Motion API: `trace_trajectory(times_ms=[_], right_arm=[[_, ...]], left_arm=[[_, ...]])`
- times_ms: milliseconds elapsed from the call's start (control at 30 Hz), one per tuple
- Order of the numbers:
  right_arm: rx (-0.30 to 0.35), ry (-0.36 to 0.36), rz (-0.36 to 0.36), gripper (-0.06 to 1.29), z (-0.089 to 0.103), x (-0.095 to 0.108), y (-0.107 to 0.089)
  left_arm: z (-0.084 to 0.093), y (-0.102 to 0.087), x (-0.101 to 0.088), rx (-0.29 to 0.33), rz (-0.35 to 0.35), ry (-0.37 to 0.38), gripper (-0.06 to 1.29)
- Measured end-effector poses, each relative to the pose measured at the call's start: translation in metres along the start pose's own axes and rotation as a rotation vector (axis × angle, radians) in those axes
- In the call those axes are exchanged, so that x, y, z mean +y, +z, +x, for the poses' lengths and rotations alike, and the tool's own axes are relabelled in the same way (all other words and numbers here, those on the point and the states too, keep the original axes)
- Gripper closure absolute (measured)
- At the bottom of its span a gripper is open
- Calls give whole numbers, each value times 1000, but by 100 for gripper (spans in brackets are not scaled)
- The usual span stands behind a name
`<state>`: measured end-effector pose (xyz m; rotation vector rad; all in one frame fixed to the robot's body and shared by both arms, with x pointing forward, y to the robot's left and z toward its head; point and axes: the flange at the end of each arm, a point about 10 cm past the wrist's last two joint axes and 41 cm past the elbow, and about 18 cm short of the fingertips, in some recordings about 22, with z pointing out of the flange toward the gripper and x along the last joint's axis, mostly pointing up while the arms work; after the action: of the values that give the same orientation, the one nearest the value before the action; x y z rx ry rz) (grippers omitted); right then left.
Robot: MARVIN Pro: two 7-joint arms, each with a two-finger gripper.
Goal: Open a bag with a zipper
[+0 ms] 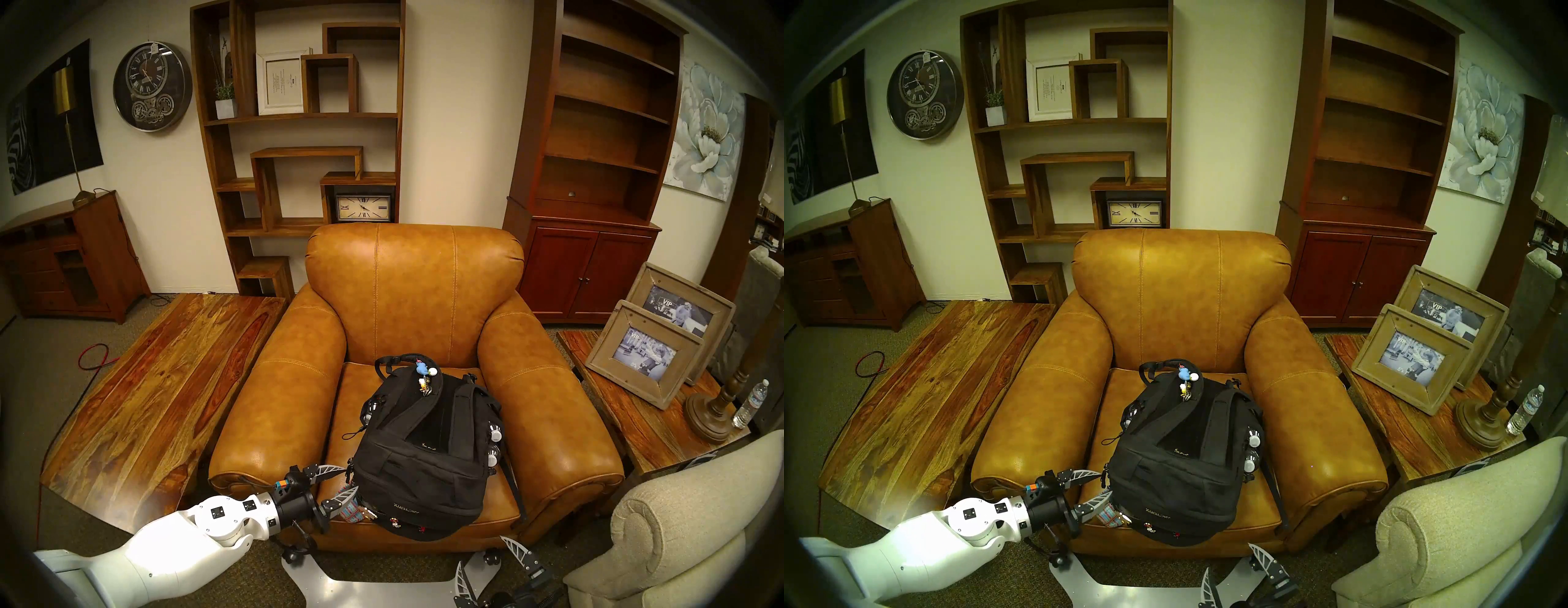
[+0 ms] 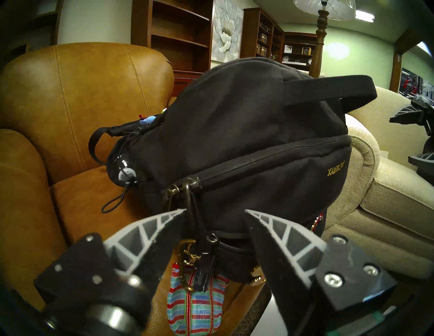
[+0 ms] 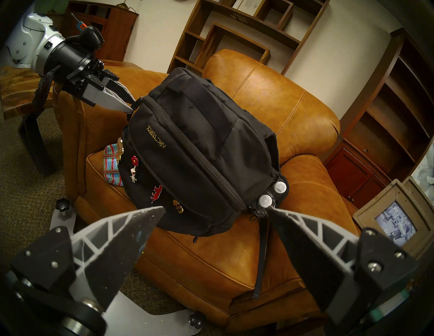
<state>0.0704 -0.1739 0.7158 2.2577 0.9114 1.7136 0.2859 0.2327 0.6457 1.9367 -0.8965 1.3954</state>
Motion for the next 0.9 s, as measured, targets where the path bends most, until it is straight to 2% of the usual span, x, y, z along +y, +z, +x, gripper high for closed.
trace_trajectory(times_ms=[133, 667, 767, 800, 867, 900], right_arm=[[0, 0, 0, 0, 0, 0, 0], [0, 0, 0, 0, 0, 0, 0], [0, 0, 0, 0, 0, 0, 0], [0, 0, 0, 0, 0, 0, 0], [0, -1, 0, 0, 0, 0, 0], [0, -1, 0, 0, 0, 0, 0]], left_arm=[[-2, 2, -3, -3, 3, -1, 66], [-1, 10, -7, 4, 9, -4, 79], [2, 10, -6, 9, 19, -2, 87], [3, 8, -4, 11, 24, -2, 102], [5, 6, 0, 15, 27, -1, 120], [6, 5, 2, 16, 27, -1, 121]])
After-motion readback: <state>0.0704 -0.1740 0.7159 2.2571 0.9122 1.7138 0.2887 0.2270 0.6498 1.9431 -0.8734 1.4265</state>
